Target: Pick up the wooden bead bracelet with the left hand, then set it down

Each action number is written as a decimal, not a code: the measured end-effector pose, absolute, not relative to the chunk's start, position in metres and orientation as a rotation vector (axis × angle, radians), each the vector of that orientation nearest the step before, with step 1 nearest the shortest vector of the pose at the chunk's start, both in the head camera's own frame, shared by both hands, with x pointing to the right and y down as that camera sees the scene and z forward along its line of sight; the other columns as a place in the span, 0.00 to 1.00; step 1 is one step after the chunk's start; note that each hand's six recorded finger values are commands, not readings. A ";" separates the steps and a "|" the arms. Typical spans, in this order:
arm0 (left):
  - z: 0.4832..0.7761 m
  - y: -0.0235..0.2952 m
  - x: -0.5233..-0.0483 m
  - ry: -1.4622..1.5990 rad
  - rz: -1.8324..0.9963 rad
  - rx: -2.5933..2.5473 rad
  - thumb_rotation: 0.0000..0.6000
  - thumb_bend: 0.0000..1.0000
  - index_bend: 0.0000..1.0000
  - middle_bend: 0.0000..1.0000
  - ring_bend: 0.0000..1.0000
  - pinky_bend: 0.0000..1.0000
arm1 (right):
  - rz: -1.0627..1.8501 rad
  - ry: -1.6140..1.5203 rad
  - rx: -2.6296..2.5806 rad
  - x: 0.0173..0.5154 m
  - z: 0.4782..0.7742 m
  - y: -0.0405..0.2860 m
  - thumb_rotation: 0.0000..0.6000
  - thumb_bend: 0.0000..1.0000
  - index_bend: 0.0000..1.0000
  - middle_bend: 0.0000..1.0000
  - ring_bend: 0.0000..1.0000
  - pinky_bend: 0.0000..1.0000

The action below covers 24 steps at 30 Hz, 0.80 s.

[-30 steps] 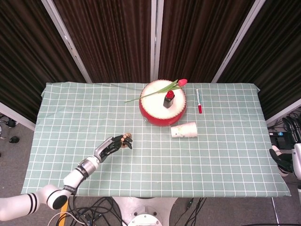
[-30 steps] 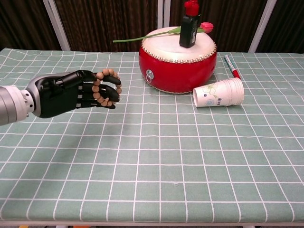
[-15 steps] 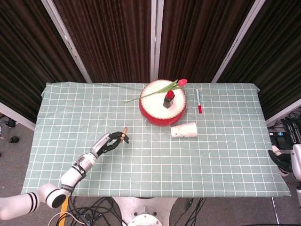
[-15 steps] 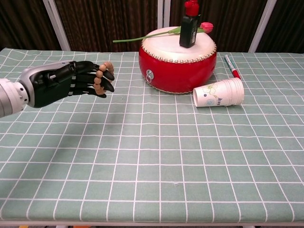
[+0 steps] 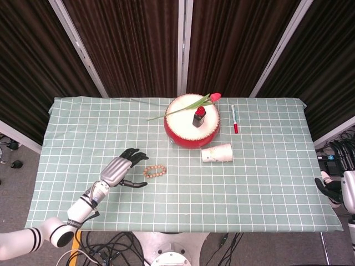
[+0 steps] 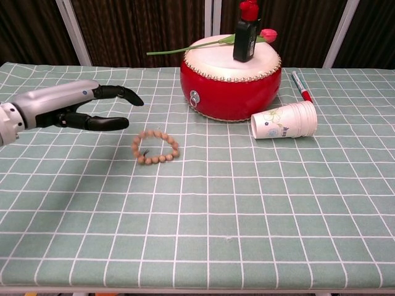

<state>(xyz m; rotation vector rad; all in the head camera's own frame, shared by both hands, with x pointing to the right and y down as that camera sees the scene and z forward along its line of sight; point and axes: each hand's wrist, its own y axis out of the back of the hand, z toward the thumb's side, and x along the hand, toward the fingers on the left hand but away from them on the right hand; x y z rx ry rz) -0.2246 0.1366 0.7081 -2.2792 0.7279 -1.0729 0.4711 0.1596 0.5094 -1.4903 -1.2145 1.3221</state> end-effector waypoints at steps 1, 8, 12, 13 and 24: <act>0.706 0.136 -0.226 0.744 -1.068 -2.283 0.54 0.01 0.18 0.14 0.01 0.04 | 1.323 -1.216 -1.491 0.472 0.509 0.160 1.00 0.15 0.02 0.05 0.00 0.00; 0.676 0.115 -0.258 1.030 -1.013 -2.198 1.00 0.02 0.36 0.35 0.19 0.10 | 1.342 -1.214 -1.503 0.476 0.512 0.164 1.00 0.15 0.02 0.05 0.00 0.00; 0.651 0.098 -0.313 1.168 -1.077 -1.945 1.00 0.02 0.34 0.34 0.18 0.08 | 1.383 -1.185 -1.543 0.478 0.517 0.167 1.00 0.17 0.02 0.09 0.00 0.00; 0.646 0.096 -0.330 1.185 -1.109 -1.881 1.00 0.02 0.31 0.31 0.15 0.07 | 1.393 -1.176 -1.554 0.479 0.518 0.168 1.00 0.17 0.02 0.08 0.00 0.00; 0.591 0.146 -0.453 1.141 -1.428 -1.476 1.00 0.02 0.21 0.17 0.04 0.03 | 1.403 -1.081 -1.647 0.467 0.541 0.170 1.00 0.17 0.00 0.00 0.00 0.00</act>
